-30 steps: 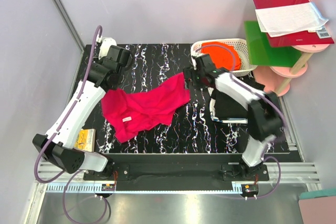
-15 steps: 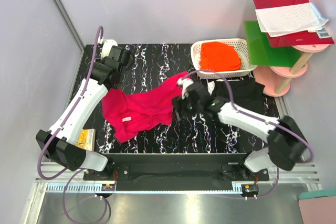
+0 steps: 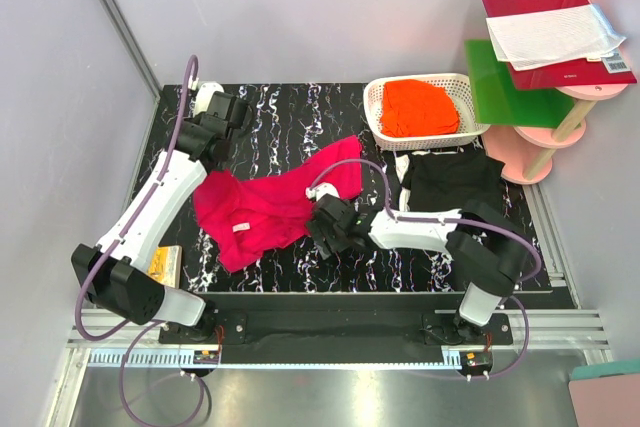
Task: Fold and stack the t-shirts
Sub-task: Flatten out the tshirt
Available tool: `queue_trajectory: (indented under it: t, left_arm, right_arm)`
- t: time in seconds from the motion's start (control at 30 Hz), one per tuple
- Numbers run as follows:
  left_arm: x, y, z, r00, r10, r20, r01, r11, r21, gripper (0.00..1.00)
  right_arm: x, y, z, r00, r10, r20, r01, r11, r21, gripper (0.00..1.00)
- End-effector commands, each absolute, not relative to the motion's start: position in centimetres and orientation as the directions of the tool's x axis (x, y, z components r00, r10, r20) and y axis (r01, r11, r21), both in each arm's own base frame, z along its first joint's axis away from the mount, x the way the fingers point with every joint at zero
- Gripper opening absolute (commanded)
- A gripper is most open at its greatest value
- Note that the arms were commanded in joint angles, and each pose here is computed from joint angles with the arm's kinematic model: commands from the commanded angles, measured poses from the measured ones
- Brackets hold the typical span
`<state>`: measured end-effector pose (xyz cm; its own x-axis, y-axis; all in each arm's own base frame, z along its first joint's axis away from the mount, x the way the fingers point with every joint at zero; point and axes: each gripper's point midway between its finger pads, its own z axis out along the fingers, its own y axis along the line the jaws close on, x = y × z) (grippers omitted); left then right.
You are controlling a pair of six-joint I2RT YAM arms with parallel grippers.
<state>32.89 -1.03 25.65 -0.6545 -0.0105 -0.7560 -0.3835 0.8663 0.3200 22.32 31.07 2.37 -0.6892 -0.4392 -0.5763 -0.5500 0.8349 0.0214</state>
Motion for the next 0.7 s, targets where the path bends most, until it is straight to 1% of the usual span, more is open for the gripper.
queue_trajectory:
  t: [0.0,0.17,0.3,0.43,0.47,0.5,0.53,0.57,0.6,0.63,0.67]
  left_arm:
    - [33.6,-1.1,26.1,-0.625,-0.029,-0.78,-0.389,0.878,0.279,0.0]
    - [33.7,-1.3,25.8,-0.629,-0.032,-0.776,-0.379,0.885,0.271,0.0]
    - [33.8,-1.0,25.4,-0.64,-0.031,-0.768,-0.379,0.882,0.28,0.0]
    - [33.9,-0.9,25.3,-0.642,-0.037,-0.766,-0.38,0.883,0.276,0.0]
    - [33.9,-0.8,25.3,-0.643,-0.038,-0.765,-0.381,0.882,0.277,0.0]
    - [33.9,-0.7,25.2,-0.644,-0.041,-0.764,-0.384,0.881,0.277,0.0]
    - [33.9,-0.7,25.3,-0.644,-0.042,-0.764,-0.385,0.881,0.275,0.0]
    - [33.9,-0.6,25.3,-0.644,-0.043,-0.764,-0.386,0.88,0.275,0.0]
    - [33.9,-0.6,25.3,-0.644,-0.045,-0.764,-0.388,0.88,0.275,0.0]
    - [33.9,-0.6,25.4,-0.642,-0.046,-0.766,-0.389,0.88,0.273,0.0]
    - [33.9,-0.5,25.4,-0.64,-0.048,-0.767,-0.39,0.88,0.27,0.0]
  right_arm:
    - [25.5,33.1,4.1,-0.639,-0.361,-0.68,-0.477,0.879,-0.018,0.81]
    - [26.4,34.8,3.1,-0.615,-0.381,-0.69,-0.489,0.871,-0.045,0.81]
    - [26.4,36.9,1.9,-0.62,-0.402,-0.673,-0.522,0.853,-0.029,0.82]
    - [26.5,37.7,0.3,-0.631,-0.442,-0.638,-0.534,0.843,-0.056,0.81]
    - [26.3,37.2,-0.3,-0.64,-0.467,-0.61,-0.538,0.839,-0.078,0.59]
    - [26.6,37.5,-0.4,-0.641,-0.473,-0.604,-0.537,0.839,-0.087,0.4]
    - [26.6,37.3,-0.5,-0.645,-0.48,-0.594,-0.533,0.84,-0.1,0.26]
    - [26.5,36.9,-0.6,-0.651,-0.489,-0.58,-0.53,0.84,-0.114,0.19]
    - [26.8,36.8,0.0,-0.643,-0.487,-0.591,-0.518,0.845,-0.132,0.05]
    - [26.9,36.2,0.3,-0.646,-0.489,-0.586,-0.507,0.849,-0.149,0.0]
    - [27.1,35.9,0.8,-0.642,-0.49,-0.589,-0.497,0.852,-0.167,0.0]
